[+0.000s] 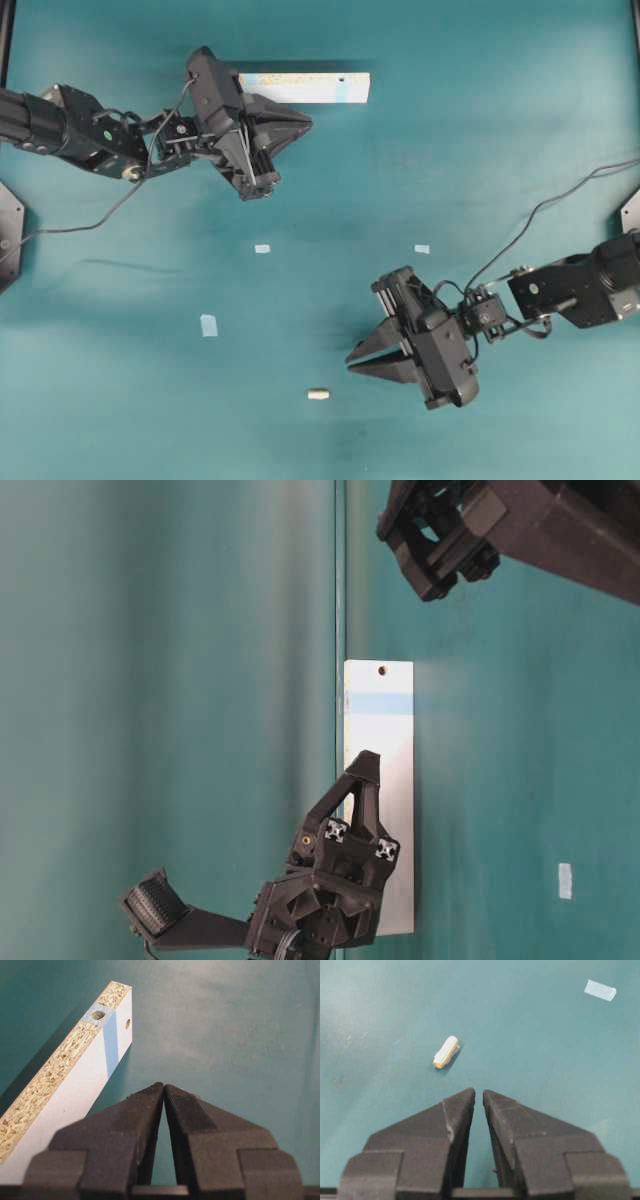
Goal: Move the wooden board into place and insert the rod into its hole.
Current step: 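Move the left gripper down over the white board's end and open it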
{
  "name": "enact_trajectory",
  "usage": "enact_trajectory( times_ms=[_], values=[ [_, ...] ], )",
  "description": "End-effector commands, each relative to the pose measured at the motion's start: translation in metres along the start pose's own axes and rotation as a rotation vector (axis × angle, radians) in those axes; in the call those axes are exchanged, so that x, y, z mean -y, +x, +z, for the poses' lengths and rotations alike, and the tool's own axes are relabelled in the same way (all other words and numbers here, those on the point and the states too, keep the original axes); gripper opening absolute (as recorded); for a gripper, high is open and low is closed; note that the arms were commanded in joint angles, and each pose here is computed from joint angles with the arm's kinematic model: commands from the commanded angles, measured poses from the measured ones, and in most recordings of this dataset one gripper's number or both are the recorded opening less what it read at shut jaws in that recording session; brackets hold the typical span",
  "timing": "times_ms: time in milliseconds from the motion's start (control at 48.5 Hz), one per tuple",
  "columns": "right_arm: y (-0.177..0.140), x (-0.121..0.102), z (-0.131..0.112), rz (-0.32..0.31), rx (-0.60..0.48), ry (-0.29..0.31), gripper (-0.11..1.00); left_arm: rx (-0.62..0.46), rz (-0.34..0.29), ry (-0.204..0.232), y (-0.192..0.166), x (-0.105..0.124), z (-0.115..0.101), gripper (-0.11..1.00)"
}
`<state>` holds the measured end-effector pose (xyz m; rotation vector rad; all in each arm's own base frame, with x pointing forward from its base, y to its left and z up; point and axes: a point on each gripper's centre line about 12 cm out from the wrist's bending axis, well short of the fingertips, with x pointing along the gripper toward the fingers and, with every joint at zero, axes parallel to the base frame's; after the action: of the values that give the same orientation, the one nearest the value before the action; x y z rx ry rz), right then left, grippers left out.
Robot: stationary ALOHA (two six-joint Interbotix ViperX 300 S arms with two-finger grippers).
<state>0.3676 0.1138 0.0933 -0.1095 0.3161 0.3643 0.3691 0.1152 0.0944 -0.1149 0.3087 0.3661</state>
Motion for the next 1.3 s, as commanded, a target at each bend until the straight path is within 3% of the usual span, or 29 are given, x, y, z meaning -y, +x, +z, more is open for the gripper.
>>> enact_trajectory(
  times_ms=[0, 41, 124, 185, 309, 371, 474, 577, 680, 845, 1071, 1277],
  values=[
    [0.001, -0.004, 0.015, 0.011, 0.048, -0.004, 0.24, 0.009, -0.03, 0.032, -0.001, 0.005, 0.017, 0.16],
    [0.001, -0.004, 0.018, 0.013, 0.048, -0.004, 0.23, -0.02, -0.031, 0.033, 0.0, 0.005, 0.018, 0.14],
    [0.002, -0.005, 0.021, 0.018, 0.032, -0.001, 0.06, -0.085, -0.032, 0.034, 0.0, 0.006, 0.019, 0.0],
    [0.003, -0.005, 0.023, 0.021, 0.021, 0.001, 0.0, -0.122, -0.034, 0.038, 0.0, 0.007, 0.021, 0.0],
    [0.006, -0.005, 0.031, 0.024, 0.018, 0.0, 0.0, -0.122, -0.034, 0.038, -0.004, 0.007, 0.026, 0.01],
    [0.008, -0.006, 0.033, 0.025, 0.015, -0.002, 0.0, -0.119, -0.035, 0.038, -0.007, 0.007, 0.029, 0.09],
    [0.008, -0.007, 0.035, 0.027, 0.005, -0.002, 0.0, -0.12, -0.038, 0.039, -0.012, 0.007, 0.034, 0.37],
    [0.007, -0.011, 0.036, 0.036, -0.004, -0.005, 0.16, -0.143, -0.04, 0.062, -0.02, 0.007, 0.039, 0.68],
    [0.007, -0.013, 0.034, 0.04, -0.033, -0.008, 0.44, -0.18, -0.045, 0.109, -0.028, 0.007, 0.042, 0.88],
    [0.005, -0.013, 0.034, 0.038, -0.058, -0.009, 0.89, -0.229, -0.043, 0.176, -0.04, 0.001, 0.047, 0.91],
    [0.004, -0.013, 0.038, 0.037, -0.056, -0.011, 0.91, -0.251, 0.032, 0.223, -0.059, -0.034, 0.069, 0.91],
    [0.004, -0.012, 0.037, 0.036, -0.071, -0.012, 0.91, -0.312, 0.072, 0.341, -0.068, -0.062, 0.073, 0.91]
  ],
)
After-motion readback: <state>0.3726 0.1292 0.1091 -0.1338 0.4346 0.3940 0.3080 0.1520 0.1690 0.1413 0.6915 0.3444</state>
